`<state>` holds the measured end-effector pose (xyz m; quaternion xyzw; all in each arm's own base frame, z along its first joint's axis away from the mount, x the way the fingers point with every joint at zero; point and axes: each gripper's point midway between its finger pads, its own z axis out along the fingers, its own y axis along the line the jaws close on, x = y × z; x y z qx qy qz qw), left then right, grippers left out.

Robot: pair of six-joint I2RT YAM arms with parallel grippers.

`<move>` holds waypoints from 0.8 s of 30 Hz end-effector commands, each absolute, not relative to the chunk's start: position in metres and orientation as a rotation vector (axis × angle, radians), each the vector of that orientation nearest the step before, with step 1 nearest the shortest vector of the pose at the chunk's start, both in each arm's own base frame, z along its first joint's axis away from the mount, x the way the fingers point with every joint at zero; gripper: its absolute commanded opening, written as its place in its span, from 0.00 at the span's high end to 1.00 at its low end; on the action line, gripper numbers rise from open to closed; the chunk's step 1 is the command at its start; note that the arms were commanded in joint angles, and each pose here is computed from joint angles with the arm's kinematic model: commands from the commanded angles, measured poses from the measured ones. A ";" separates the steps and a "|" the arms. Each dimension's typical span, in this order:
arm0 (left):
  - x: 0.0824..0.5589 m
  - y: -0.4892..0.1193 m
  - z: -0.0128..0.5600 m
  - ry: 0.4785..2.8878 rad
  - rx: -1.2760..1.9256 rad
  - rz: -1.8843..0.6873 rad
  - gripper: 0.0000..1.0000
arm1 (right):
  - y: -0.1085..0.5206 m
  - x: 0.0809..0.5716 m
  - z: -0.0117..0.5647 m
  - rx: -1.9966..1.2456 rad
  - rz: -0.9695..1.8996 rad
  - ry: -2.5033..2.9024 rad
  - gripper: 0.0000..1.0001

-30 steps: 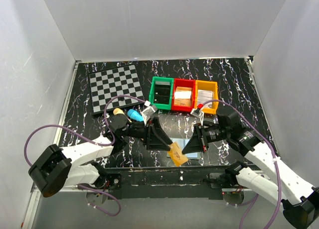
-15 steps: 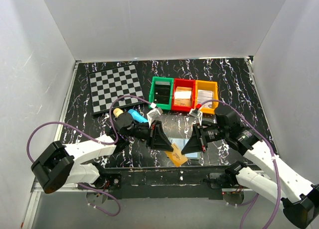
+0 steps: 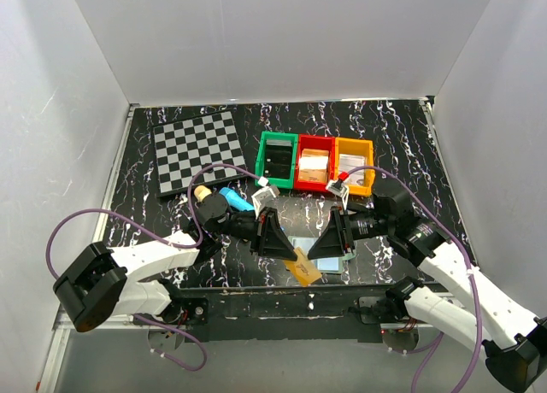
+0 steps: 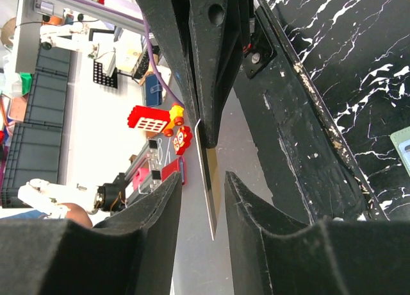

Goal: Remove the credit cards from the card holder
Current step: Place the credit card in the storage box.

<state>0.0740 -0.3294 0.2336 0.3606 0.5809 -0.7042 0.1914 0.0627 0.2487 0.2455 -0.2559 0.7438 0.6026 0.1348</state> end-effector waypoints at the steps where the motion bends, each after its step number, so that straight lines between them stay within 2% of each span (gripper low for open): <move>1: 0.072 -0.330 0.247 1.567 1.034 -1.983 1.00 | 0.251 0.064 0.257 -0.770 1.771 2.083 0.60; 9: 0.079 -0.334 0.250 1.576 0.995 -1.966 1.00 | 0.250 0.060 0.255 -0.789 1.770 2.095 0.62; 16: 0.083 -0.336 0.252 1.578 0.958 -1.954 1.00 | 0.247 0.061 0.246 -0.790 1.723 2.144 0.59; 24: 0.084 -0.337 0.250 1.588 0.959 -1.953 1.00 | 0.247 0.063 0.247 -0.791 1.709 2.133 0.71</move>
